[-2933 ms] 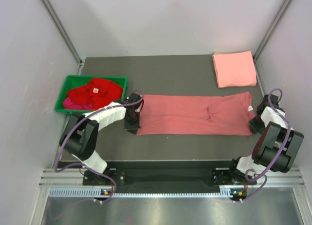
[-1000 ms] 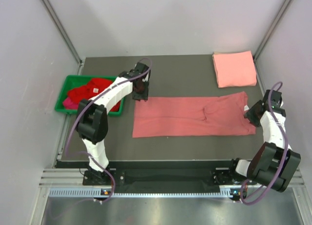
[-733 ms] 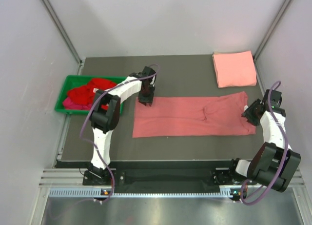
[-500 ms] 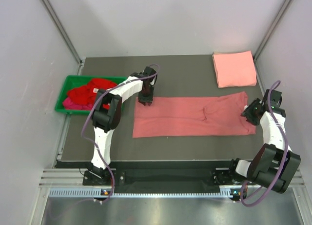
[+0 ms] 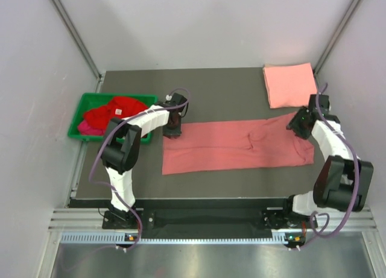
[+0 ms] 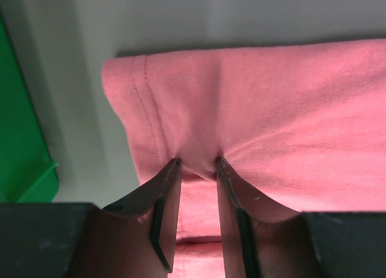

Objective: Fold and stack the t-shirts
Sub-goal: Fold the tshirt

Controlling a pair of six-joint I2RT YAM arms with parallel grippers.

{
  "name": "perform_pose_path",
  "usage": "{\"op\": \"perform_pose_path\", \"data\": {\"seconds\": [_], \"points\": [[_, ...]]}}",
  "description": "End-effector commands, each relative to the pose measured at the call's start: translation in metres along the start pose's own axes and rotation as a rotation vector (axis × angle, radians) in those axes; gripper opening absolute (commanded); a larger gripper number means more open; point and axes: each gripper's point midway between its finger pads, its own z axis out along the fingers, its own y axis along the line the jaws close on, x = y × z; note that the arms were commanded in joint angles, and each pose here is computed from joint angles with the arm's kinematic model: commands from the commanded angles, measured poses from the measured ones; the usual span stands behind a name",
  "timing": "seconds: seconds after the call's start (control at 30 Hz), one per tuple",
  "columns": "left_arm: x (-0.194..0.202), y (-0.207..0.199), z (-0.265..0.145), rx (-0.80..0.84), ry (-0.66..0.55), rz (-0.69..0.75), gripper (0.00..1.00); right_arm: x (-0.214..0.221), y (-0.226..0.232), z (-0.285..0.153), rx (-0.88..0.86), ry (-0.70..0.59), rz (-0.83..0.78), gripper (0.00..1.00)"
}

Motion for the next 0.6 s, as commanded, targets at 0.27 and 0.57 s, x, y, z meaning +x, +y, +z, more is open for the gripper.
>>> {"op": "perform_pose_path", "data": {"seconds": [0.27,0.57], "points": [[0.085,0.057,0.008,-0.221,0.257,0.073,0.35,-0.019,0.053,0.059,0.189,-0.018,0.033,0.47],[0.098,0.072,0.004,-0.275,0.268,0.079,0.35,-0.013,0.102,0.090,0.218,-0.011,-0.029,0.47]]}}
